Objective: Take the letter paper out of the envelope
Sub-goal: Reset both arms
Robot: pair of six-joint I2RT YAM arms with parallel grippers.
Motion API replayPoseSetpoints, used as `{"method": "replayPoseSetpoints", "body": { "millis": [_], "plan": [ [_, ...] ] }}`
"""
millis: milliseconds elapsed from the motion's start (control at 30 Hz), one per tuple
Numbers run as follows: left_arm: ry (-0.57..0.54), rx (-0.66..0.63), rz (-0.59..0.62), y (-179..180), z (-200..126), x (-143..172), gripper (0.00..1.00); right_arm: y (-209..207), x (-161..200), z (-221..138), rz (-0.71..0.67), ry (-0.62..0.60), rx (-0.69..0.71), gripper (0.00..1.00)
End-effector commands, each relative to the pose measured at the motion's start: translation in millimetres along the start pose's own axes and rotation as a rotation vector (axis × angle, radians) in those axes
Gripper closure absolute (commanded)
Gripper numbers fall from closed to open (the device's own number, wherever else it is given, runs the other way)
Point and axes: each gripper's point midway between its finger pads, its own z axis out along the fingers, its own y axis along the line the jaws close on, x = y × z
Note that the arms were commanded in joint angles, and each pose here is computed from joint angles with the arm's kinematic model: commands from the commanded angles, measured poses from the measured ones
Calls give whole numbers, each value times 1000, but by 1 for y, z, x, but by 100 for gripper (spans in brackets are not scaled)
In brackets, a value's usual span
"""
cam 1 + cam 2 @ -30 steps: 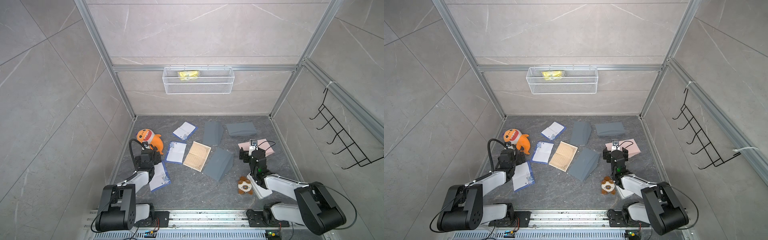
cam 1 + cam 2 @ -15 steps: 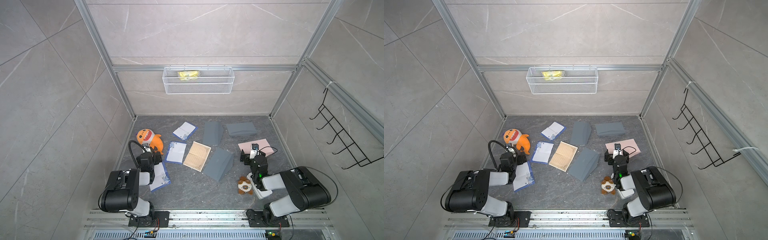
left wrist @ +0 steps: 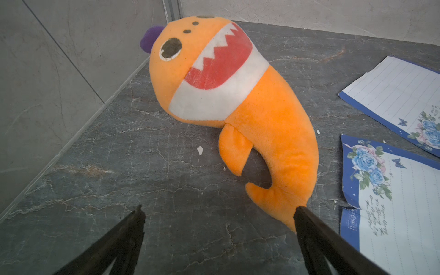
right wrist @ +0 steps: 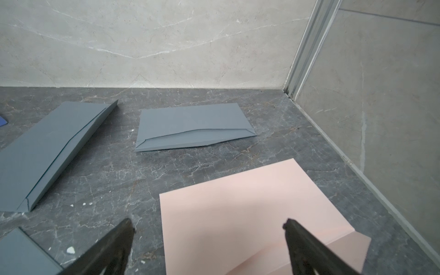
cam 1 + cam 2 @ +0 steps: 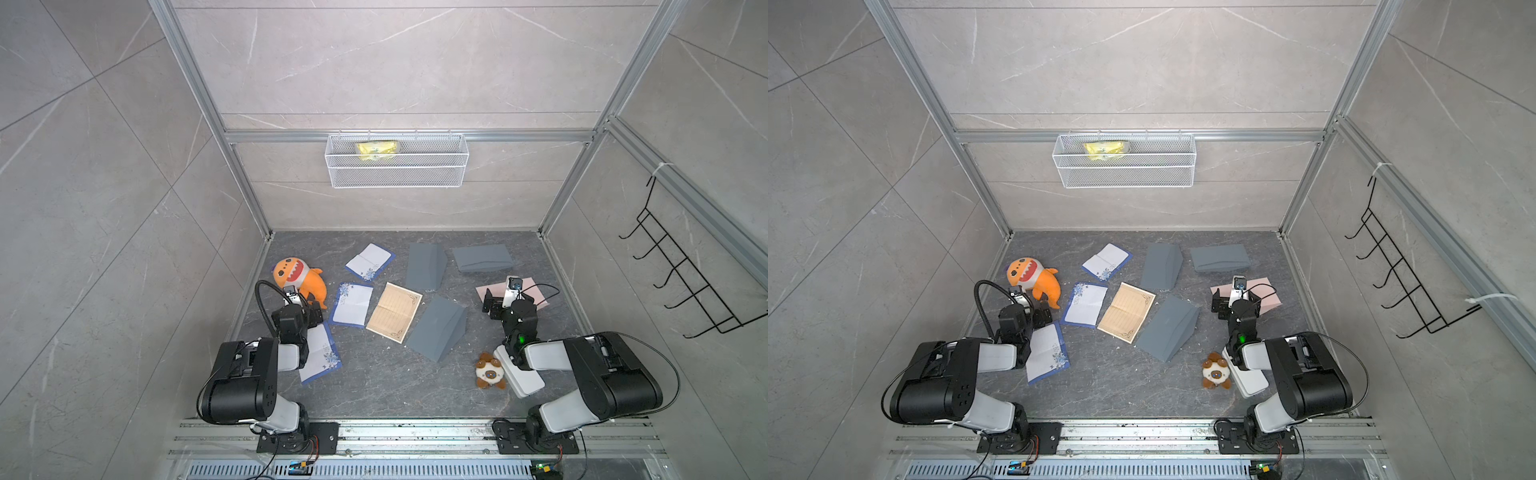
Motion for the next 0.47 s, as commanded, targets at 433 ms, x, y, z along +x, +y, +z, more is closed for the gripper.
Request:
{"method": "replayPoseSetpoints", "body": {
  "millis": [433],
  "plan": [
    [-70, 19, 14, -5, 3, -25, 0, 0, 4, 1, 7, 22, -4, 0]
  ]
}}
